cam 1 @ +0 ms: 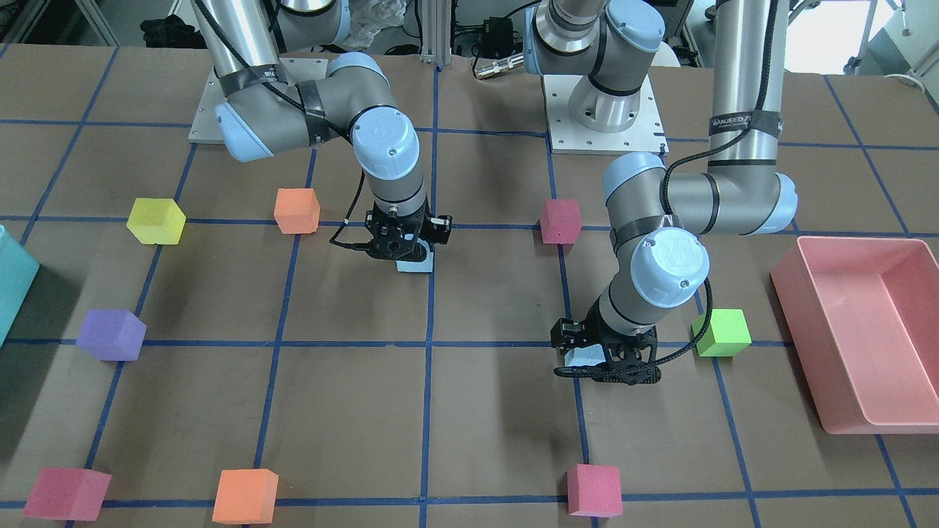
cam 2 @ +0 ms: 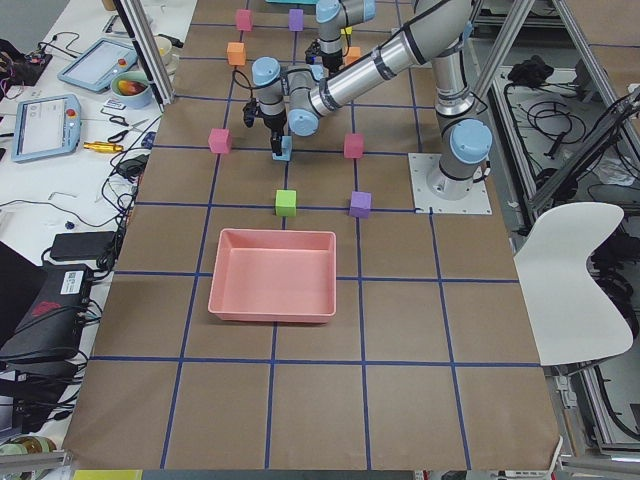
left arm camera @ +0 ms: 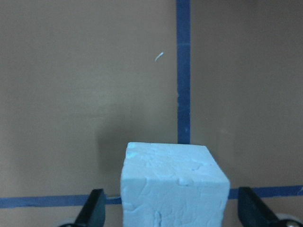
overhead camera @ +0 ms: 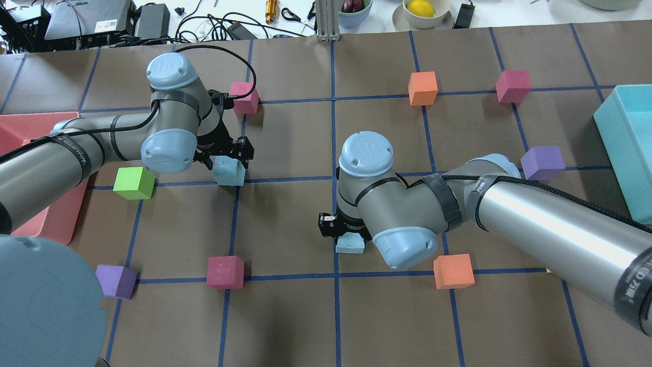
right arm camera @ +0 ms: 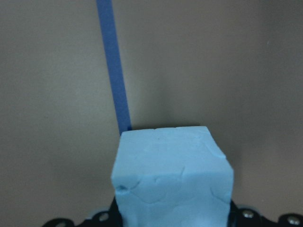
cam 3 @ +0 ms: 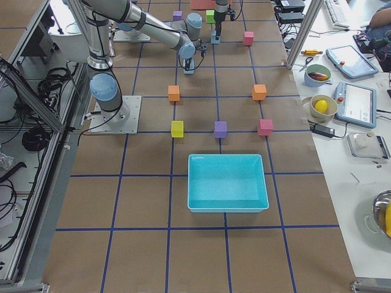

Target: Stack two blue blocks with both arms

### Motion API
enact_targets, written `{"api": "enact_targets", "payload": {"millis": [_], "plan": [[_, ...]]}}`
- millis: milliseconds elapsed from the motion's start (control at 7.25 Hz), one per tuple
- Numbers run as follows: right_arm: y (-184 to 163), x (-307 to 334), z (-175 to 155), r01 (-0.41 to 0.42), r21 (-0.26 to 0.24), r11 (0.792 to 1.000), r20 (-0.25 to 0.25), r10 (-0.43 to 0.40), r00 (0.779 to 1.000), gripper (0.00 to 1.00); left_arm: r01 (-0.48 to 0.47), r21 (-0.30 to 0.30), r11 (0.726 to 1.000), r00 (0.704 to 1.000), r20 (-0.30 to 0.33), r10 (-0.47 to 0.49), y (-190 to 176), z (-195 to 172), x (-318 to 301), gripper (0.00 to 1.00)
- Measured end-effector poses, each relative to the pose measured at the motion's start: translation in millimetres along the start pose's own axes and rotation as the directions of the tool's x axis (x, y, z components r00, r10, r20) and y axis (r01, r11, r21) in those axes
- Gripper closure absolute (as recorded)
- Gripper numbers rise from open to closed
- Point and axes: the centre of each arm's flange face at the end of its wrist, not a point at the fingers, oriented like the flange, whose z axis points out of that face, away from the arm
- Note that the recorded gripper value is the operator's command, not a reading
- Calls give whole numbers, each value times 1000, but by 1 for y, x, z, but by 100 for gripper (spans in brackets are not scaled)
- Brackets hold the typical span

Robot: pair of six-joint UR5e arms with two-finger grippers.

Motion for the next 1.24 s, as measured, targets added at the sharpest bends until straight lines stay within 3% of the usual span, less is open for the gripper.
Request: {"api": "enact_targets", "payload": {"millis": [138, 414, 552, 690, 1241], "plan": [[10, -8, 2, 19, 10, 1000, 4, -19, 1000, 100, -3, 9, 1000, 1000, 1, 3, -1, -2, 0, 100], [23, -19, 3, 48, 14, 999, 9, -48, 999, 97, -4, 22, 1000, 1000, 3, 4, -1, -7, 0, 100], [27, -22, 3, 58, 12, 998, 13, -58, 998, 35, -4, 31, 1000, 1000, 3, 4, -1, -12, 0, 100], [29, -25, 3, 62, 10, 998, 17, -62, 998, 0, -4, 41, 999, 1000, 4, 4, -1, -18, 1, 100], [25, -28, -1, 67, 47, 997, 51, -69, 996, 0, -11, 87, 996, 1000, 4, 11, 1, -44, 6, 100]]}}
